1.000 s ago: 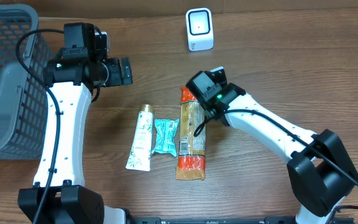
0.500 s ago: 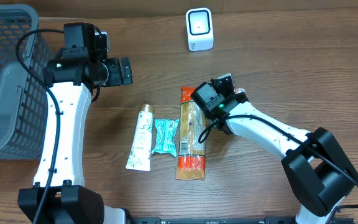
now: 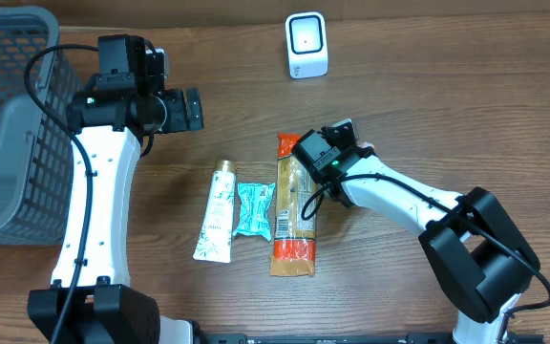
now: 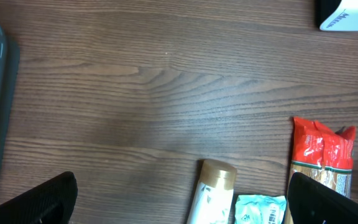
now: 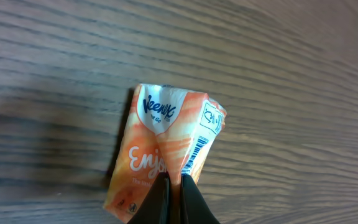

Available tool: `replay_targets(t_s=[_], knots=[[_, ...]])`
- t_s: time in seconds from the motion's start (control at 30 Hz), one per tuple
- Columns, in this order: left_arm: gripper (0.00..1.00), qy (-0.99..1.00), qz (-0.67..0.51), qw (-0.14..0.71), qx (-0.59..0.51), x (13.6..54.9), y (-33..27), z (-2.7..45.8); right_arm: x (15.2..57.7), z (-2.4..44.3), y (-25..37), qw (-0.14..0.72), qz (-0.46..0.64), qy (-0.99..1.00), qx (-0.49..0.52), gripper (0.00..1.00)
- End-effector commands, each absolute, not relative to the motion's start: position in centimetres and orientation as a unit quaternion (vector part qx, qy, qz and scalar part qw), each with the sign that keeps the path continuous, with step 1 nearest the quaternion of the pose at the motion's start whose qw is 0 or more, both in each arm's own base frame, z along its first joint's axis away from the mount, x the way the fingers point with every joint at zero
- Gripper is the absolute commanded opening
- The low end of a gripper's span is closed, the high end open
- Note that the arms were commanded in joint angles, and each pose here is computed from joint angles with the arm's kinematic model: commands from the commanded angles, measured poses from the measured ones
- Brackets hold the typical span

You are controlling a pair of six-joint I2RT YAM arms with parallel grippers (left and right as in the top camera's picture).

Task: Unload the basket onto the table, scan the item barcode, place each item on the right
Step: 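Lift the Kleenex pack and carry it right of the spaghetti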

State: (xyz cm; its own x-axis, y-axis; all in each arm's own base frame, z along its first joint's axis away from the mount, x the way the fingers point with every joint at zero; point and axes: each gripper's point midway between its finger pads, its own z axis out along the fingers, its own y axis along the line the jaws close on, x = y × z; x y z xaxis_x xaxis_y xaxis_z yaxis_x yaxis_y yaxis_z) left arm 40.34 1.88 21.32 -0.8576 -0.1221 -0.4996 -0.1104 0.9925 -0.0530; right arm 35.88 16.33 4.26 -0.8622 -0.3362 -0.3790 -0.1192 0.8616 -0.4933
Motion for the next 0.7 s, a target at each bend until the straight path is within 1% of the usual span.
replay_targets(t_s=[0.0,0.03,0.07,0.17,0.2,0.3,0.67], knots=[[1.0,0.961,-0.01,0.269,-0.067,40.56,1.92,21.97,35.7,3.87,16.55,0.226,-0.222,0.94,-0.124,0.04],[1.0,0.961,-0.01,0.269,-0.067,40.56,1.92,21.97,35.7,3.87,16.53,0.226,-0.222,0.94,-0.123,0.05],[1.0,0.961,-0.01,0.269,-0.067,40.56,1.92,21.97,35.69,3.87,16.52,0.225,-0.222,0.94,-0.124,0.09],[1.0,0.961,-0.01,0.269,-0.067,40.56,1.92,21.97,35.68,3.86,16.53,0.225,-0.222,0.94,-0.124,0.26],[1.0,0.961,-0.01,0.269,-0.067,40.56,1.92,21.97,35.69,3.86,16.53,0.226,-0.222,0.94,-0.123,0.29],[1.0,0.961,-0.01,0.269,-0.067,40.56,1.92,21.97,35.69,3.86,16.53,0.226,-0.222,0.94,-0.123,0.31],[1.0,0.961,-0.01,0.269,-0.067,40.56,1.92,21.97,36.63,4.78,17.41,0.242,-0.209,0.94,-0.117,0.3]])
